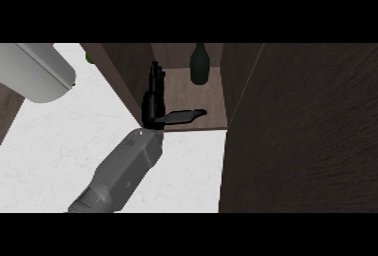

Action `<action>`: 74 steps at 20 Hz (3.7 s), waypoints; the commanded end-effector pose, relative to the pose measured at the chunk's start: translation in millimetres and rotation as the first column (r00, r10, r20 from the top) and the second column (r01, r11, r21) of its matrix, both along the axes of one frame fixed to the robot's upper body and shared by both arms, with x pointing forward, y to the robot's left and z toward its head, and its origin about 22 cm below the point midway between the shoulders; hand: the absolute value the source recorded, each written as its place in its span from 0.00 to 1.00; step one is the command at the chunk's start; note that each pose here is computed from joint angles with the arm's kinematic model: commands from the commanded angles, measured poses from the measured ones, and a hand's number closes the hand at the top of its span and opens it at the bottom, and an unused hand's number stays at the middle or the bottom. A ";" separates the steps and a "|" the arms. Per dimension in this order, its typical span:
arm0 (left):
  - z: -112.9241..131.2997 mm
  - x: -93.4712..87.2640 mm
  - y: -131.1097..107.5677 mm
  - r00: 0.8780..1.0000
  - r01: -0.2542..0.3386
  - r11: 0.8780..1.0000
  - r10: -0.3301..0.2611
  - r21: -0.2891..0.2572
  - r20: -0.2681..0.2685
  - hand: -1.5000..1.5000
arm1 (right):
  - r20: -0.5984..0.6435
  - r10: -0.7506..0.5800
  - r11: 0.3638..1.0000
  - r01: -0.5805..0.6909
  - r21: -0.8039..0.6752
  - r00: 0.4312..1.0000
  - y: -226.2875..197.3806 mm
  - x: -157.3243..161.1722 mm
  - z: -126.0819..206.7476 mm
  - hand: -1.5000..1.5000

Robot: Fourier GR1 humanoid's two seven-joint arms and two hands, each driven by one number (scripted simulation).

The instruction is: Pick up the wine, place it into the cabinet and close the cabinet

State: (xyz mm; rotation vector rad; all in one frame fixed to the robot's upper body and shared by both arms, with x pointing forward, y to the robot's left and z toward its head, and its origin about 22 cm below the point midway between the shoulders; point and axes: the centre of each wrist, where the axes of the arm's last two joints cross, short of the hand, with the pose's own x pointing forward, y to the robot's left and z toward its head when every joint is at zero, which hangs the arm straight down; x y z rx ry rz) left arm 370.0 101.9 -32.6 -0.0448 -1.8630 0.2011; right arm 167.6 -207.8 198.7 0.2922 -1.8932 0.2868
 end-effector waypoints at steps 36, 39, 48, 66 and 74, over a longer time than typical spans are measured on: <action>69.2 -247.8 32.7 0.989 0.134 0.989 -0.130 -0.058 0.067 0.00 | -0.056 0.114 0.991 -0.117 -0.066 0.992 -15.4 -30.1 3.7 1.00; 73.5 -246.8 47.5 0.981 0.183 0.981 -0.178 -0.065 0.082 0.00 | -0.044 0.136 0.987 -0.139 -0.083 0.990 -6.6 -27.1 4.3 1.00; 85.6 -248.9 80.4 0.984 0.148 0.987 -0.141 -0.059 0.112 0.00 | -0.178 0.284 0.958 -0.288 0.003 0.942 0.7 -38.9 -12.5 1.00; 97.5 -242.5 178.6 0.992 0.060 0.996 -0.052 -0.062 0.112 0.00 | -0.160 0.522 0.847 -0.532 -0.021 0.838 70.9 -80.0 0.1 1.00; 111.6 -238.2 214.4 0.991 0.085 0.996 -0.082 -0.028 0.105 0.00 | -0.183 0.510 0.856 -0.517 0.006 0.841 103.3 -86.6 -4.2 1.00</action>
